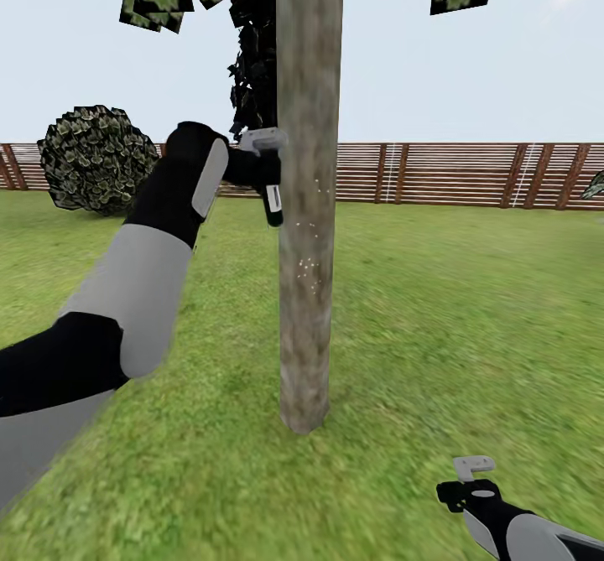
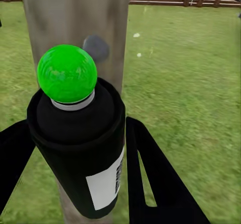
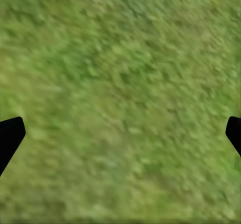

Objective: In the garden, pick up the pesticide atomizer on the floor and spray pesticide onto both trees until each tree trunk is fully covered.

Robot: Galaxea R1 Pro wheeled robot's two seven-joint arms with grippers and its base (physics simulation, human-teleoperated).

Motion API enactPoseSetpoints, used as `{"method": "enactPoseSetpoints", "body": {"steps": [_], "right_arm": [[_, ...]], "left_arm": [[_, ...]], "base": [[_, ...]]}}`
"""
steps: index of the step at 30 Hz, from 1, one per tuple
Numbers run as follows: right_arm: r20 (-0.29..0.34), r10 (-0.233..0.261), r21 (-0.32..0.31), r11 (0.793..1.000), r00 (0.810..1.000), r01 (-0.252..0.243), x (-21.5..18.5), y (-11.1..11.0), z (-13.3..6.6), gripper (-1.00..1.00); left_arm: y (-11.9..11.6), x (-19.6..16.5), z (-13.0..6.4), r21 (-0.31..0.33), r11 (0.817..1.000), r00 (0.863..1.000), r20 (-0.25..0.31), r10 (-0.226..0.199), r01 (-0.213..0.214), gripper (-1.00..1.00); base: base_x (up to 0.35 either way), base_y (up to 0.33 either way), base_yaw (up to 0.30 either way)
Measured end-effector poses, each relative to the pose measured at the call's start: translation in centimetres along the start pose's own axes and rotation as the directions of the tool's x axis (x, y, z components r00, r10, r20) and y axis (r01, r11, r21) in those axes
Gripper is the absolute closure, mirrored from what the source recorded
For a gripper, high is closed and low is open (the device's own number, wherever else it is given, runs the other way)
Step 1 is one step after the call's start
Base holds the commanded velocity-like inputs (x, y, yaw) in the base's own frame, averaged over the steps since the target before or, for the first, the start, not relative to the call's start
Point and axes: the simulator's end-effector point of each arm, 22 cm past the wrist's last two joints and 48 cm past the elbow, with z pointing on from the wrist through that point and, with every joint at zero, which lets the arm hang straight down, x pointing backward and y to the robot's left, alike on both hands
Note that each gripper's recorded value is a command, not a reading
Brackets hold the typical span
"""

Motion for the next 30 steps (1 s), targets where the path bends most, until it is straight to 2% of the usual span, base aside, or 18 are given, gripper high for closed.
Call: {"method": "enactPoseSetpoints", "body": {"steps": [3, 10, 16, 30], "right_arm": [[-0.005, -0.001, 0.000, 1.000, 1.000, 0.001, 0.4, 0.0, 0.0, -1.00], [-0.027, -0.009, -0.009, 1.000, 1.000, 0.009, 2.1, 0.6, -0.1, -1.00], [-0.038, -0.017, -0.007, 1.000, 0.999, 0.017, 3.1, 0.5, -0.2, -1.00], [-0.044, -0.021, -0.005, 1.000, 0.999, 0.021, 3.7, 0.4, -0.2, -1.00]], "left_arm": [[-0.1, -0.8, -0.2, 0.000, 1.000, 1.000, 0.005, 0.004, -0.004, 1.00], [-0.8, -5.4, -2.1, -0.003, 0.999, 0.998, 0.057, 0.032, -0.032, 1.00], [-0.5, -4.3, -1.3, -0.006, 1.000, 1.000, 0.012, 0.023, -0.023, 1.00], [-0.5, -4.3, -1.3, -0.007, 1.000, 1.000, 0.013, 0.024, -0.024, 1.00]], "base": [[0.000, 0.000, 0.000], [0.000, 0.000, 0.000], [0.000, 0.000, 0.000], [0.000, 0.000, 0.000]]}}
